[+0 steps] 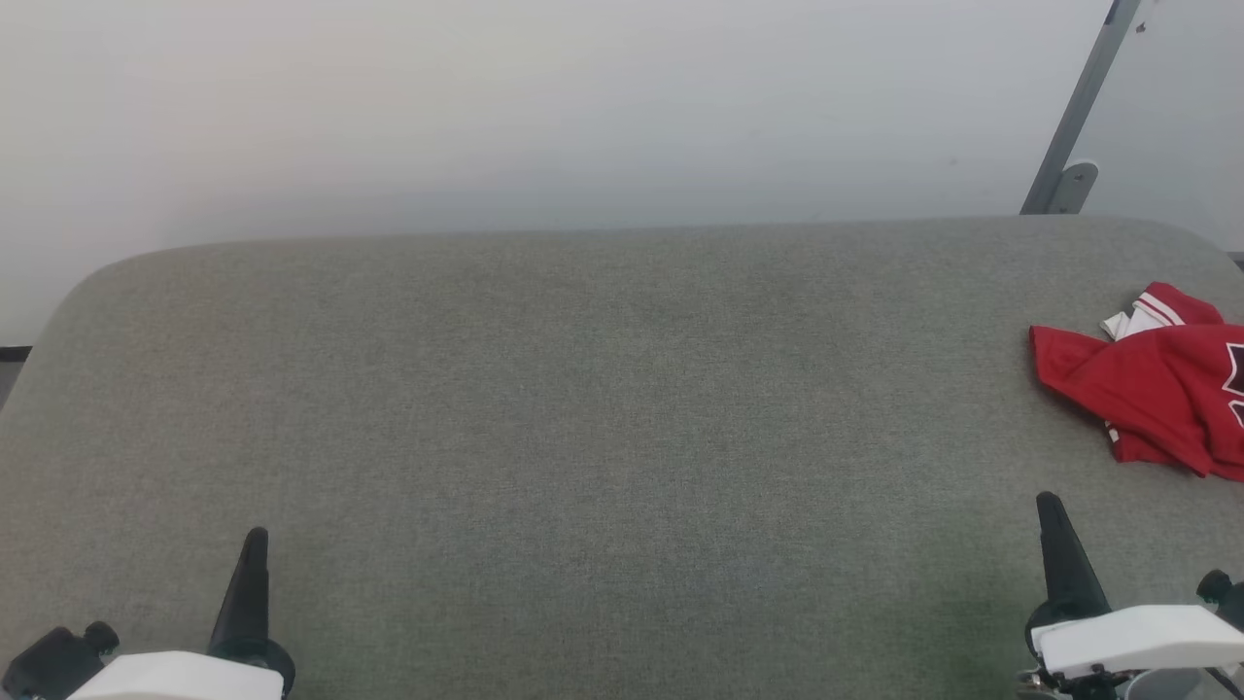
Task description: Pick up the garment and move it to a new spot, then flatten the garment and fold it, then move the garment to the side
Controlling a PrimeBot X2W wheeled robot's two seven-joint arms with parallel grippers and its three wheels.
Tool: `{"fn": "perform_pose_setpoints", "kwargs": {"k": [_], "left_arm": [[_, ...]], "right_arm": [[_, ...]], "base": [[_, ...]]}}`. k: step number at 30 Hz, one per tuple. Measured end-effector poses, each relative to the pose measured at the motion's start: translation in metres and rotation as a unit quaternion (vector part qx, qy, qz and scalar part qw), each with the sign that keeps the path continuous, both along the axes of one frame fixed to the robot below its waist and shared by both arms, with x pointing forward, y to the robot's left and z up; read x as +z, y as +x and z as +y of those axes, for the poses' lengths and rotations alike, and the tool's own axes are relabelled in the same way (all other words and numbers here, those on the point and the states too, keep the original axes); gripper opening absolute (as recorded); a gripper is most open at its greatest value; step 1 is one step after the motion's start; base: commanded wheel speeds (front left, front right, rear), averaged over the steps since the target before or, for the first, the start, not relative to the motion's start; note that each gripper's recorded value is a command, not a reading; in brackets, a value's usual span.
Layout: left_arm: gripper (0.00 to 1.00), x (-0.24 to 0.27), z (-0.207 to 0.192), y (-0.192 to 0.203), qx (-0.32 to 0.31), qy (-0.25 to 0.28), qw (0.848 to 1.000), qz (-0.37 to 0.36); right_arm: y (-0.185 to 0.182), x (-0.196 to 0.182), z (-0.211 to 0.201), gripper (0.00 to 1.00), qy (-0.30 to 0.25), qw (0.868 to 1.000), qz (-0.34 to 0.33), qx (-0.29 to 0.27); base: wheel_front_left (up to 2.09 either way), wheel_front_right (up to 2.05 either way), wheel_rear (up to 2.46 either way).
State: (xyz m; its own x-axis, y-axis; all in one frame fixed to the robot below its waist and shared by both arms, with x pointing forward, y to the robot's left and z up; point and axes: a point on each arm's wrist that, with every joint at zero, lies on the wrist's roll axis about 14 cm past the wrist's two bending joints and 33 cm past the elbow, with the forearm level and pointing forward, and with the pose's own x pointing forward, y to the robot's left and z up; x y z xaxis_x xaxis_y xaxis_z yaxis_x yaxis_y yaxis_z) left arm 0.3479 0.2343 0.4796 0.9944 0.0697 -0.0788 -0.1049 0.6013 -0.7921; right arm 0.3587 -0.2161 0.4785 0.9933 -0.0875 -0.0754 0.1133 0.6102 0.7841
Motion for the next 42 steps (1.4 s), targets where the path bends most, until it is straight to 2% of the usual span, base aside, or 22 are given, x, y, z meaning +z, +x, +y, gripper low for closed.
{"fn": "perform_pose_setpoints", "kwargs": {"k": [20, 42], "left_arm": [[0.0, 0.005, -0.011, 0.013, 0.0, -0.107, 0.994, -0.009], [0.0, 0.012, -0.021, 0.025, -0.005, -0.204, 0.979, -0.022]], "right_arm": [[0.011, 0.008, 0.004, 0.0, 0.11, 0.994, -0.013, 0.004], [0.019, 0.015, 0.009, 0.0, 0.206, 0.978, -0.026, 0.012]], "base": [[0.0, 0.0, 0.0], [0.0, 0.0, 0.0]]}}
